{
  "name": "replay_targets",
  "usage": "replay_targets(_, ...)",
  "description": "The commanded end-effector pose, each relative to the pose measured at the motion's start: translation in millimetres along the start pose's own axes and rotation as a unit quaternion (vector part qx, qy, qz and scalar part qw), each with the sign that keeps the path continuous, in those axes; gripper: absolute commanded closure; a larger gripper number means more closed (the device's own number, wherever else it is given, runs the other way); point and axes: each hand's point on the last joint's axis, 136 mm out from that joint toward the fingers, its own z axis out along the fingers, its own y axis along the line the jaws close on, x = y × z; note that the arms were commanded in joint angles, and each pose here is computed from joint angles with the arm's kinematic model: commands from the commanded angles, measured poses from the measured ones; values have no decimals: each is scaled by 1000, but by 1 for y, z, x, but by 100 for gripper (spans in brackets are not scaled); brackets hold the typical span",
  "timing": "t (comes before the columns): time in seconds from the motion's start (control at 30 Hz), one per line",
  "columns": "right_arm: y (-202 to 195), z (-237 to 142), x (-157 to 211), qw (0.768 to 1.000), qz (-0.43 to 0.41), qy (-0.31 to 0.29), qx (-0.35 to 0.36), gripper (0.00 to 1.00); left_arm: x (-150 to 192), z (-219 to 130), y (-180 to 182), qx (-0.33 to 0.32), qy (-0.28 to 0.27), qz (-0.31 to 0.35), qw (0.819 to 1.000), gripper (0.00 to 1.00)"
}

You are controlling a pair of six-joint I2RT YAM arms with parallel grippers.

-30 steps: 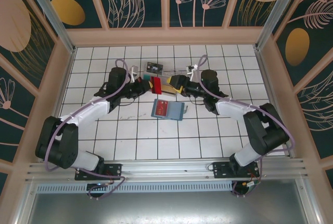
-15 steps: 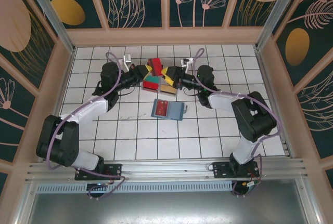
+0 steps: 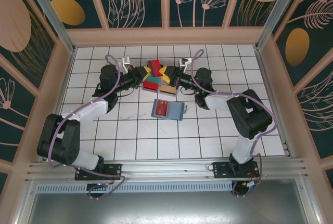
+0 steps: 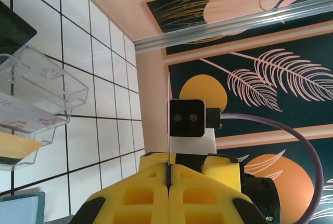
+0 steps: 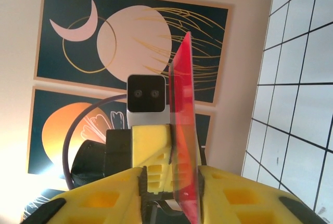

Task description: Take the credit cards out of the card holder

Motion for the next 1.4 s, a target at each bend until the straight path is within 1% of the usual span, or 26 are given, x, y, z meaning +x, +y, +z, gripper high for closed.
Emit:
replay_targets(0.0, 5, 2, -3, 1000, -10, -6, -8, 72, 0, -1, -4, 15, 3, 1, 1000, 100)
replay_targets(0.07, 3, 4, -3, 1000, -6, -5, -3, 77, 0, -2, -4, 15, 4, 1, 1000, 100)
replay_targets(0.17, -2, 9, -2, 1000, -6, 6, 9, 95, 1, -2, -3, 15, 3, -1, 1000, 100)
replay_targets(0.2, -6, 12, -3, 1000, -2, 8, 21, 99, 1, -2, -3, 15, 4, -2, 1000, 100)
replay_targets(0.3, -16, 11, -5, 999, -7, 1, 49, 100, 2, -3, 0, 7, 4, -4, 1000, 99)
replay_targets(0.33, -19, 11, -6, 998, -10, -1, 59, 100, 2, -4, 4, -1, 3, -6, 1000, 92)
replay_targets(0.37, -22, 11, -7, 997, -18, -2, 71, 100, 2, -5, 8, -11, 1, -6, 1000, 82)
replay_targets(0.4, -24, 10, -7, 996, -29, -1, 84, 100, 2, -7, 15, -26, -2, -8, 1000, 66)
replay_targets(0.43, -27, 10, -8, 994, -40, 0, 98, 100, 2, -9, 21, -39, -4, -9, 999, 53)
replay_targets(0.47, -30, 9, -9, 991, -58, 3, 117, 100, 1, -13, 27, -53, -10, -6, 999, 43)
replay_targets(0.57, -41, 7, -15, 973, -134, 18, 187, 100, -2, -28, 54, -112, -26, -6, 993, 26)
replay_targets(0.63, -46, 3, -22, 952, -193, 27, 235, 100, -7, -44, 72, -157, -49, 1, 986, 18)
replay_targets(0.67, -47, 5, -17, 938, -229, 40, 257, 100, -11, -53, 81, -181, -62, 5, 981, 13)
replay_targets(0.73, -44, 7, -20, 911, -294, 56, 284, 100, -18, -74, 97, -233, -92, 15, 968, 2)
replay_targets(0.83, -41, 14, -20, 867, -378, 89, 313, 100, -24, -102, 117, -297, -125, 30, 946, 1)
replay_targets(0.87, -41, 18, -20, 846, -414, 101, 319, 100, -25, -109, 121, -313, -133, 34, 940, 1)
replay_targets(0.97, -41, 30, -12, 798, -489, 145, 321, 100, -25, -123, 129, -345, -141, 44, 927, 1)
replay_targets(1.07, -48, 41, -9, 759, -541, 177, 317, 100, -23, -130, 133, -362, -145, 48, 919, 1)
replay_targets(1.2, -57, 53, -20, 719, -583, 197, 323, 100, -19, -137, 140, -376, -146, 47, 914, 1)
replay_targets(1.37, -70, 64, -23, 688, -609, 236, 315, 100, -9, -136, 156, -382, -131, 33, 914, 1)
